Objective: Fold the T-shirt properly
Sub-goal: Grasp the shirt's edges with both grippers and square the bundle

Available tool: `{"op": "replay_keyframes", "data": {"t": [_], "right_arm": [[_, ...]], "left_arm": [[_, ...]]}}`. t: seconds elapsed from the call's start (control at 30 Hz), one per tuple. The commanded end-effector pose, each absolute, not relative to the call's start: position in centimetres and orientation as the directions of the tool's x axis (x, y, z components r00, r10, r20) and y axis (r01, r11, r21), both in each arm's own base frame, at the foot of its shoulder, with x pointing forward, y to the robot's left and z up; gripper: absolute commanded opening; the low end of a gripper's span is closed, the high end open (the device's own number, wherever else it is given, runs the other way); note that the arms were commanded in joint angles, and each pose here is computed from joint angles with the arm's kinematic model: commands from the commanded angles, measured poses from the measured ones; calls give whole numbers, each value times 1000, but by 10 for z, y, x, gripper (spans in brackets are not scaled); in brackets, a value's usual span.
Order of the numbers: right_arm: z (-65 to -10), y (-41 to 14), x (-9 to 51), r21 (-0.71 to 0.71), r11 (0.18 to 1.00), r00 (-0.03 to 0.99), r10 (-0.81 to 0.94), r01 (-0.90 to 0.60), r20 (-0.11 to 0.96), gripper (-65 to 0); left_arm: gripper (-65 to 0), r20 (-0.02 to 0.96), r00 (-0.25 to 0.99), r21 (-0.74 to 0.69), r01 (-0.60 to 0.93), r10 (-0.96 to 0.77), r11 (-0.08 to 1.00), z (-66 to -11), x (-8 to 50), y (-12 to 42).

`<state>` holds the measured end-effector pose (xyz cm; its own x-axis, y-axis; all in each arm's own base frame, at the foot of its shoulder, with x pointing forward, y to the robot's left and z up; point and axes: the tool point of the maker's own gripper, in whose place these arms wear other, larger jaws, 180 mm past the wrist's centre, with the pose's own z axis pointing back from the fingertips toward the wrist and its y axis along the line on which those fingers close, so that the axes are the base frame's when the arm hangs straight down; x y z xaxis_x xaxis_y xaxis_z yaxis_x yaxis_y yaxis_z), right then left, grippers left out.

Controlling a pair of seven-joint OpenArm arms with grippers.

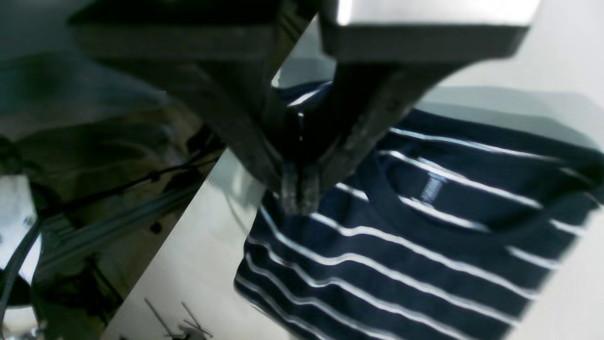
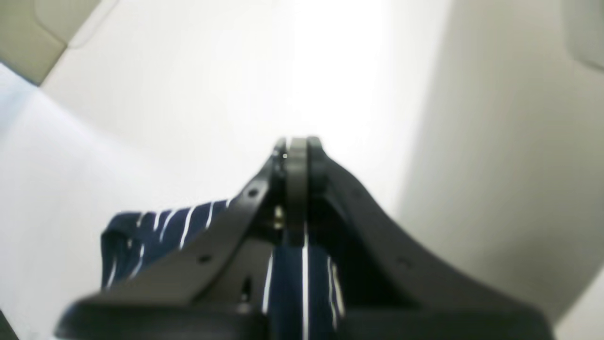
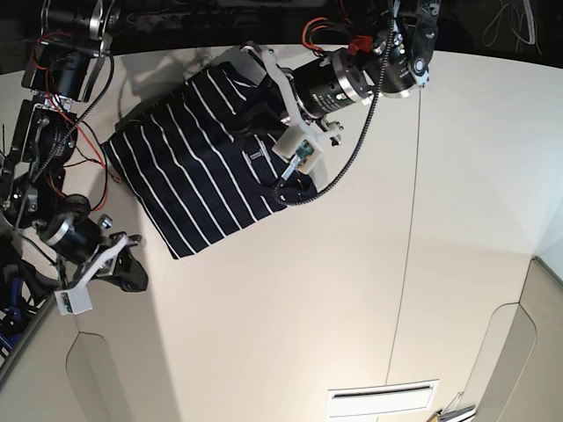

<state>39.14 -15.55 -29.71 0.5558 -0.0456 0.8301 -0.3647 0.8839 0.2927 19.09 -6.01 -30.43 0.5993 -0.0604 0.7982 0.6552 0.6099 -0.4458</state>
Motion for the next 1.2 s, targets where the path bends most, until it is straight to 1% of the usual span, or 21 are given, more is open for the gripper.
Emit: {"op": "replay_keyframes", "data": {"t": [0.0,0.27,0.37,0.43,0.73,1.0,1.17], "right_arm": [[-283,-158,404,299,879,521,-69,-372,851,-650],[-336,-159,416,450,843,661,-161,-293,733,-650],[-348,-158,412,470,838,686,-169,-279,708,-650],[-349,-158,412,472,837,689,-170,-277,705,-650],[-351,-156,410,474,836,699,-163,-277,696,-650],[-351,-156,410,473,836,699,-163,-277,696,-650],[-351,-156,410,473,836,699,-162,-277,697,-650]], "left_arm": [[-650,804,594,-471,654,-17,592,-297,193,-67],[-650,721,692,-544,596,-34,590,-335,183,-73],[-650,710,703,-577,603,-25,551,-337,177,-78],[-650,706,708,-594,607,-20,528,-338,174,-82],[-650,683,729,-602,591,-37,536,-356,186,-82],[-650,643,763,-617,564,-62,549,-380,192,-80],[-650,619,776,-604,569,-121,557,-391,196,-76]]}}
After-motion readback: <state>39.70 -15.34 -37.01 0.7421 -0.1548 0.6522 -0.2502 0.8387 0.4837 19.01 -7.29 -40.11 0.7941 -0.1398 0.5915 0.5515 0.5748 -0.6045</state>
